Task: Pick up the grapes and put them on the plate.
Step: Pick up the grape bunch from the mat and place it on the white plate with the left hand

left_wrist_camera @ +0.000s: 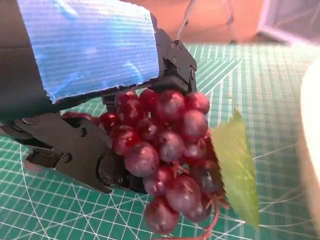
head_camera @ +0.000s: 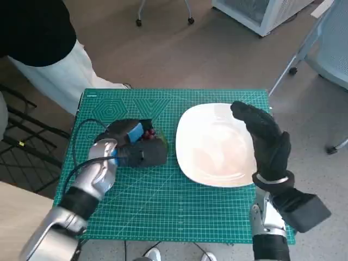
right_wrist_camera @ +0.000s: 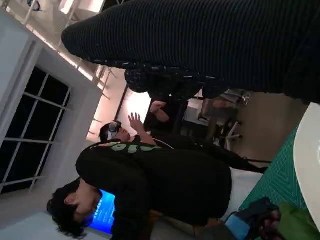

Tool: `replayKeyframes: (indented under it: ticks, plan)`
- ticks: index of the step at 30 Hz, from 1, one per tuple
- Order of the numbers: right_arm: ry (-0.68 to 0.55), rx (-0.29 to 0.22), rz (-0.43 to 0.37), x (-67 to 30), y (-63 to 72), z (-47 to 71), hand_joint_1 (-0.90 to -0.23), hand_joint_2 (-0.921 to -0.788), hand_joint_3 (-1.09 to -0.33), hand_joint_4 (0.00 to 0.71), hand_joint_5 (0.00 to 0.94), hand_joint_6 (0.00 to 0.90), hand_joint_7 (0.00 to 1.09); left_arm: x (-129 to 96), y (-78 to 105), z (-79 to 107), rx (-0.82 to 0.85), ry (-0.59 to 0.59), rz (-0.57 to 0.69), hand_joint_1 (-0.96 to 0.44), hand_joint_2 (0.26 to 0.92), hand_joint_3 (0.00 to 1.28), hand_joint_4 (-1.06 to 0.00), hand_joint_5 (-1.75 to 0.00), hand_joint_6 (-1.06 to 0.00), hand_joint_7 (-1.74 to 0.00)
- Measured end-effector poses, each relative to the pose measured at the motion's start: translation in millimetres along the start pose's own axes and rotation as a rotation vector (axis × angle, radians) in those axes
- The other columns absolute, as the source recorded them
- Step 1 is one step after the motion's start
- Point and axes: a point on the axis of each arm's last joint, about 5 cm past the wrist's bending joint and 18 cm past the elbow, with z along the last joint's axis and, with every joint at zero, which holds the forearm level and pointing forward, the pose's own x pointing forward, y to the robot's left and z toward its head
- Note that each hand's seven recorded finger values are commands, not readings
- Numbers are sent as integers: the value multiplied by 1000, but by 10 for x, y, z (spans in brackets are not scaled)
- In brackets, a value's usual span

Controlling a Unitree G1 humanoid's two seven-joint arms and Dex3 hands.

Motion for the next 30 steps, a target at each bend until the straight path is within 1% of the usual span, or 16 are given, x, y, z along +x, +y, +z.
replayKeyframes:
  ticks: [3, 8, 14, 22, 30]
  plan:
    - [-2, -1, -3, 4, -8, 3, -721, -921, -696, 355, 0, 15, 564, -88, 75, 18, -15, -33, 55, 4, 921, 192, -499, -1522, -574, -1057]
    - [-4, -3, -9, 12, -21, 6, -715, -921, -697, 355, 0, 15, 564, -250, 190, 58, -40, -99, 152, 2, 921, 181, -549, -1362, -522, -1218]
    - [-7, -4, -13, 24, -29, 7, -708, -921, -697, 356, 1, 14, 563, -437, 281, 112, -68, -168, 255, 2, 921, 160, -595, -1244, -515, -1291]
    - [-7, -4, -16, 22, -32, 6, -712, -921, -698, 357, 1, 15, 559, -590, 341, 138, -79, -230, 349, 2, 921, 136, -647, -1199, -519, -1271]
    - [-8, -5, -20, 20, -38, 6, -713, -921, -697, 358, 2, 16, 557, -634, 377, 140, -74, -259, 384, 2, 921, 118, -679, -1181, -529, -1242]
